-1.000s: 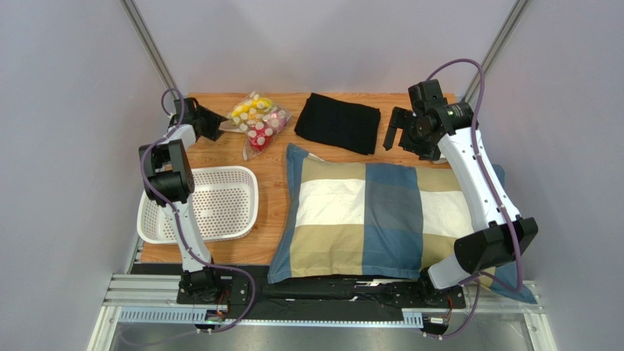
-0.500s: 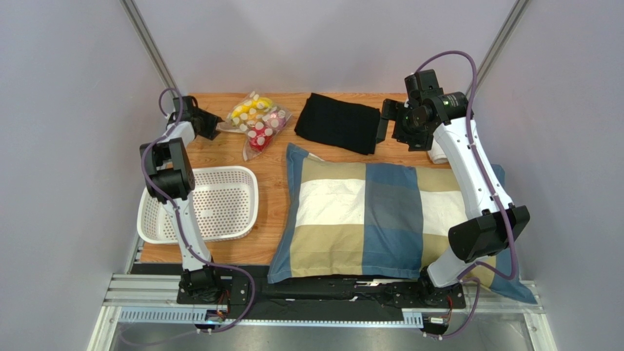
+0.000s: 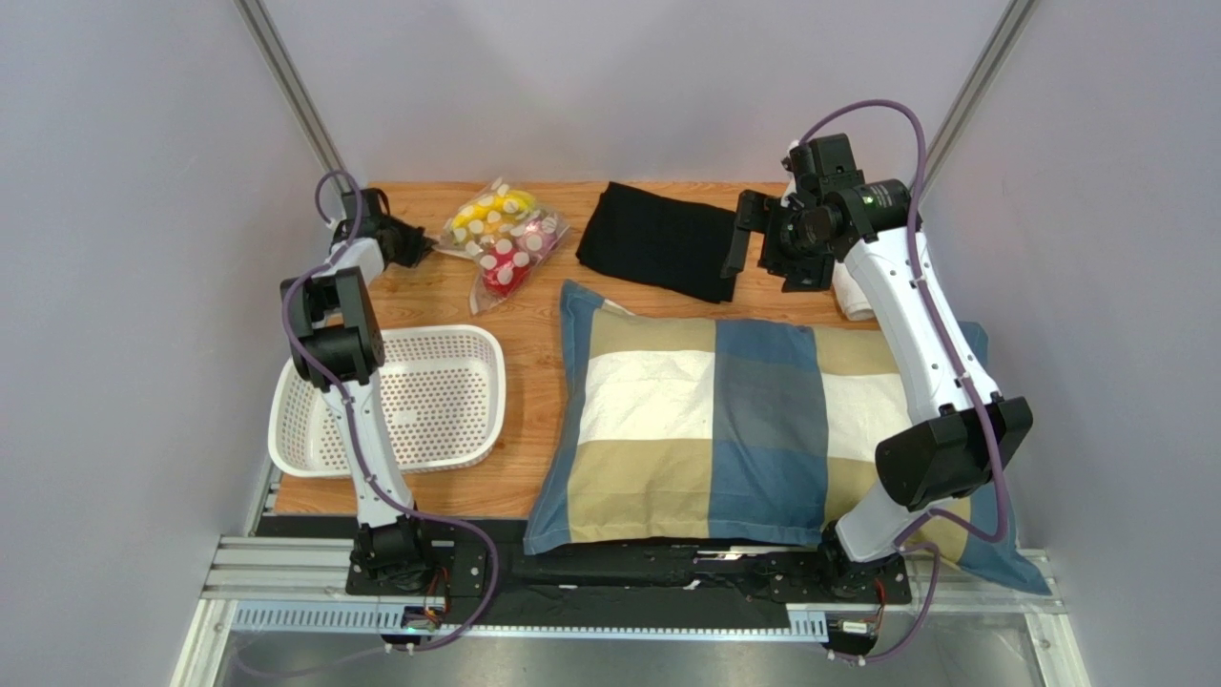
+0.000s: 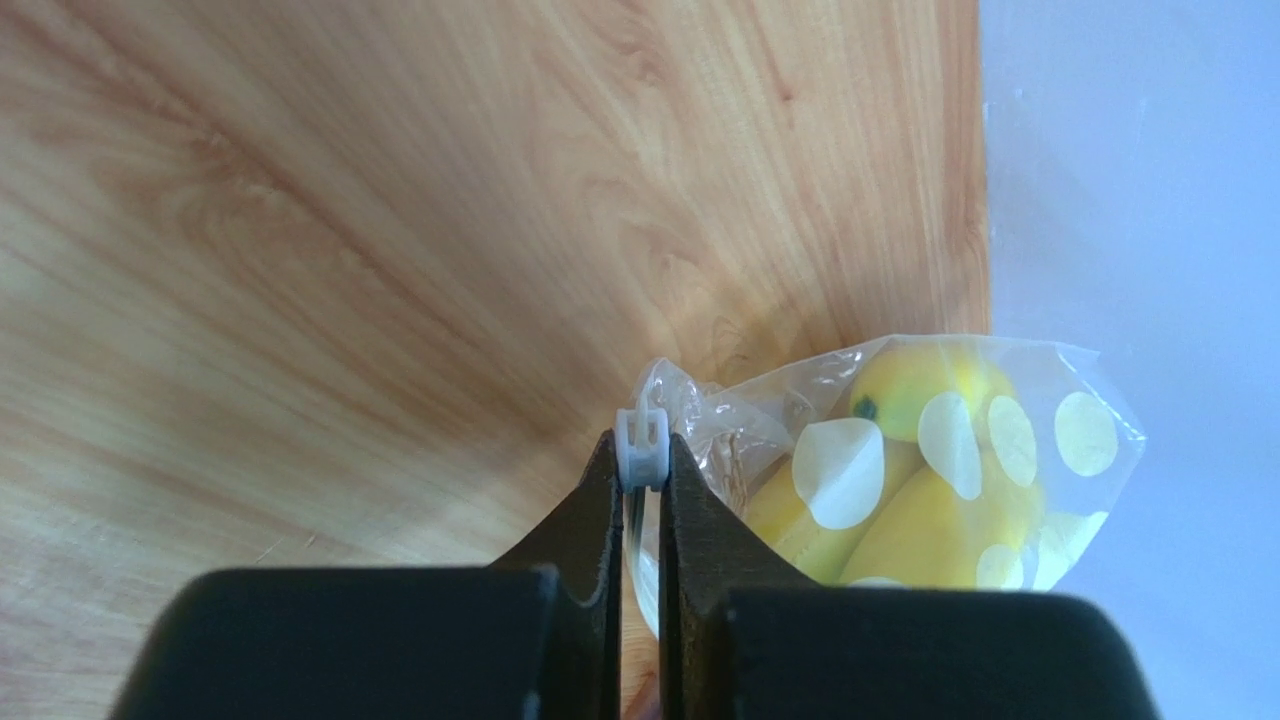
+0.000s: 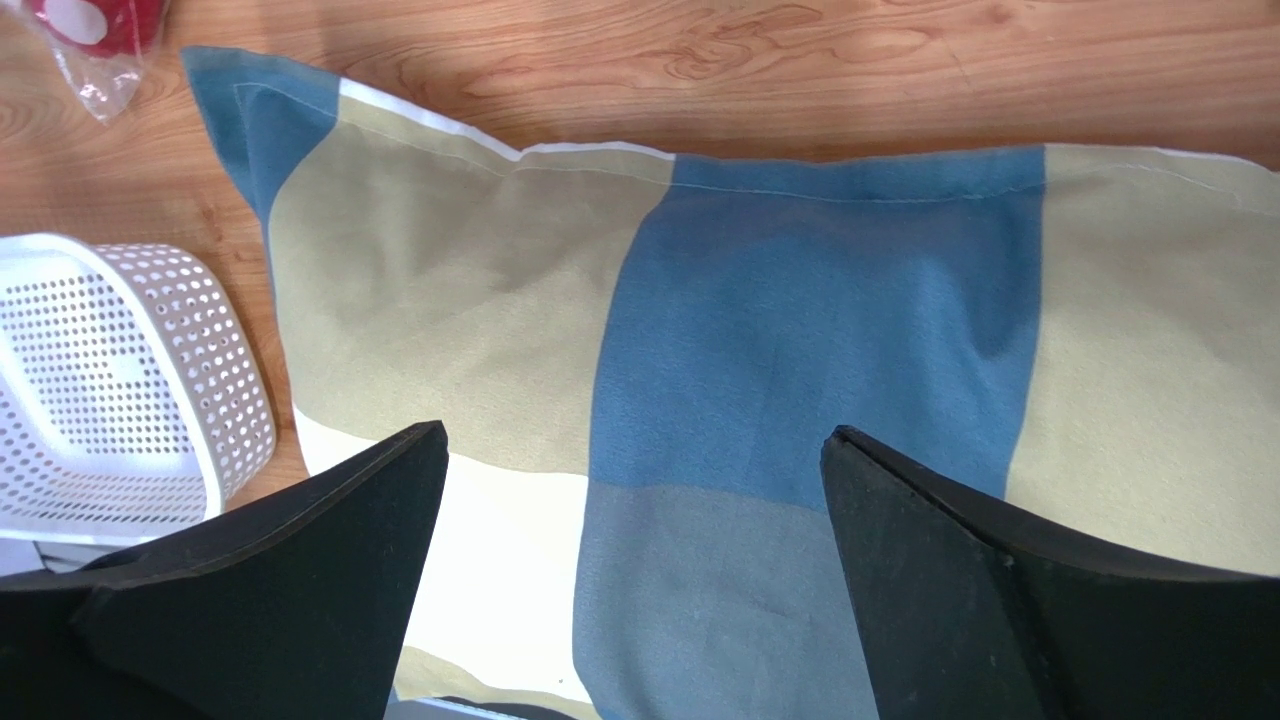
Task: Open the zip-top bag and remove the fake food
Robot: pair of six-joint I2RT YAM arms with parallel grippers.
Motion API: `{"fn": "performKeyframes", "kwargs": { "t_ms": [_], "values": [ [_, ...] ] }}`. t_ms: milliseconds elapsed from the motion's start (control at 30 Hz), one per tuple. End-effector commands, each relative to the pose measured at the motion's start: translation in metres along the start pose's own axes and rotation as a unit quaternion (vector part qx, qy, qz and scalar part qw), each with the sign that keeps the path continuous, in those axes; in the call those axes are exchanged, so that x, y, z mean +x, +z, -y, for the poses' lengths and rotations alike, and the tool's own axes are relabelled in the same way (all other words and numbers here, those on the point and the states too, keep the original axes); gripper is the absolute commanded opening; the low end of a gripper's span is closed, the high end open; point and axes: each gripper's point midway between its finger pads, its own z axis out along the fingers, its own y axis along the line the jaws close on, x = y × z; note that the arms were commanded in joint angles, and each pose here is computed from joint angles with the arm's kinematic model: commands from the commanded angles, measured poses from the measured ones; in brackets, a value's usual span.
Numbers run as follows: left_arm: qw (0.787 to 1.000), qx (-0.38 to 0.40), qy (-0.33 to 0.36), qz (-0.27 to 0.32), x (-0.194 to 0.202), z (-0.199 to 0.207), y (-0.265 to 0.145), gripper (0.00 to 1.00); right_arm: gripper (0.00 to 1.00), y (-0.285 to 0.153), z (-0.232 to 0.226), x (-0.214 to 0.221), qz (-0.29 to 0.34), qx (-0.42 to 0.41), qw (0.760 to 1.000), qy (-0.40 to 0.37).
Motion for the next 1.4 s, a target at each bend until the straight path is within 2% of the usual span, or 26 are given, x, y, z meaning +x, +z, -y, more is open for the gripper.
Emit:
{"fn": "performKeyframes", "kwargs": {
  "t_ms": [0,133,200,267,300,367,400,500,700,833,867,967,1067,1200,1367],
  "values": [
    [0.992,0.083,0.086,0.033,-0.026,0.062,-0.033,0.0,1.0,0.014,-0.025,-0.023,0.041,-0.067,0.996,-0.035],
    [0.97,0.152,0.183,0.051,-0.023,0.104,-0.077,0.0,1.0,0.033,-0.058,-0.054,0.076,-0.128,0.987,-0.052],
    [0.961,0.16,0.22,0.057,-0.021,0.117,-0.1,0.0,1.0,0.054,-0.074,-0.071,0.095,-0.147,0.982,-0.063],
    [0.955,0.167,0.241,0.049,-0.014,0.124,-0.113,0.0,1.0,0.058,-0.098,-0.089,0.124,-0.173,0.974,-0.074],
    [0.947,0.178,0.261,0.057,-0.013,0.135,-0.129,0.0,1.0,0.081,-0.103,-0.089,0.109,-0.173,0.976,-0.072],
    [0.942,0.184,0.276,0.056,-0.003,0.139,-0.139,0.0,0.97,0.079,-0.129,-0.1,0.117,-0.2,0.969,-0.087],
    [0.937,0.193,0.286,0.064,-0.002,0.147,-0.153,0.0,0.97,0.098,-0.134,-0.097,0.105,-0.199,0.97,-0.088],
    [0.93,0.208,0.294,0.07,0.011,0.157,-0.176,0.0,0.96,0.094,-0.172,-0.103,0.128,-0.232,0.958,-0.113],
    [0.924,0.225,0.304,0.053,0.051,0.171,-0.206,0.0,0.96,0.096,-0.252,-0.087,0.174,-0.314,0.911,-0.203],
    [0.924,0.213,0.317,0.024,0.084,0.18,-0.218,0.0,0.98,0.086,-0.303,-0.067,0.215,-0.375,0.865,-0.256],
    [0.921,0.212,0.327,0.01,0.099,0.183,-0.224,0.0,0.99,0.089,-0.311,-0.062,0.22,-0.381,0.855,-0.275],
    [0.917,0.197,0.347,0.005,0.111,0.181,-0.235,0.0,1.0,0.1,-0.331,-0.043,0.23,-0.375,0.838,-0.323],
    [0.918,0.188,0.349,0.003,0.117,0.175,-0.249,0.0,1.0,0.118,-0.337,-0.026,0.224,-0.363,0.835,-0.347],
    [0.919,0.194,0.342,0.003,0.119,0.172,-0.267,0.0,0.98,0.14,-0.335,-0.027,0.245,-0.336,0.838,-0.352],
    [0.921,0.203,0.333,-0.01,0.128,0.167,-0.277,0.0,0.87,0.149,-0.335,-0.029,0.258,-0.328,0.841,-0.345]
  ]
}}
